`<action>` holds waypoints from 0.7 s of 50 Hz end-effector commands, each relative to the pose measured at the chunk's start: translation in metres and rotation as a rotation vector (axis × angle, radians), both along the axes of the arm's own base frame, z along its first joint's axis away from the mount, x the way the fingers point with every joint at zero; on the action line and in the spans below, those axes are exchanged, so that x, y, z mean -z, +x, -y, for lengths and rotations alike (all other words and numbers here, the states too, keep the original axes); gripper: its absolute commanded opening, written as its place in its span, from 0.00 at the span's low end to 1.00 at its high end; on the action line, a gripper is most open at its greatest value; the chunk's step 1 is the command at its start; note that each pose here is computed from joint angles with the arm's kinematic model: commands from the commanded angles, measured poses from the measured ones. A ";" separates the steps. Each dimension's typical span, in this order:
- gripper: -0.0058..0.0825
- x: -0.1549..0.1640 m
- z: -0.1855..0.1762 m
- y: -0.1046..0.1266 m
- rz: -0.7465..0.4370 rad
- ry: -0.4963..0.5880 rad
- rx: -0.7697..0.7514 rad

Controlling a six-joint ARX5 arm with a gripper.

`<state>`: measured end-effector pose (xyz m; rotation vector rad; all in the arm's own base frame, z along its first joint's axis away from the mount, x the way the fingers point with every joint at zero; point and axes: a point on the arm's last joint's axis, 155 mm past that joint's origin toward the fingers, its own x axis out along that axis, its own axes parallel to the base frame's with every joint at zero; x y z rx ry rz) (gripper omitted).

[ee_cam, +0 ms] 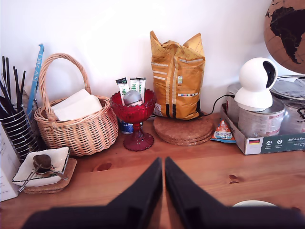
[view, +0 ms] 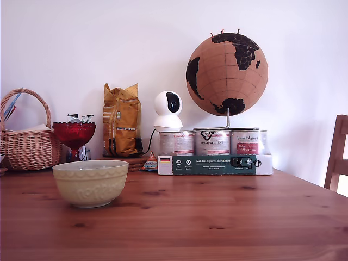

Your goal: Look for the grey coffee capsule, and place it inside the green bowl if it is not there yet

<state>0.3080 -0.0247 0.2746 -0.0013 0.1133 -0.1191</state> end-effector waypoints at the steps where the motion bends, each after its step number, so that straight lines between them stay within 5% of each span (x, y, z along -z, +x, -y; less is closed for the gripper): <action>1: 0.04 0.089 0.001 -0.045 -0.390 -0.066 -0.012; 35: 0.04 0.092 0.001 -0.047 -0.407 -0.065 -0.012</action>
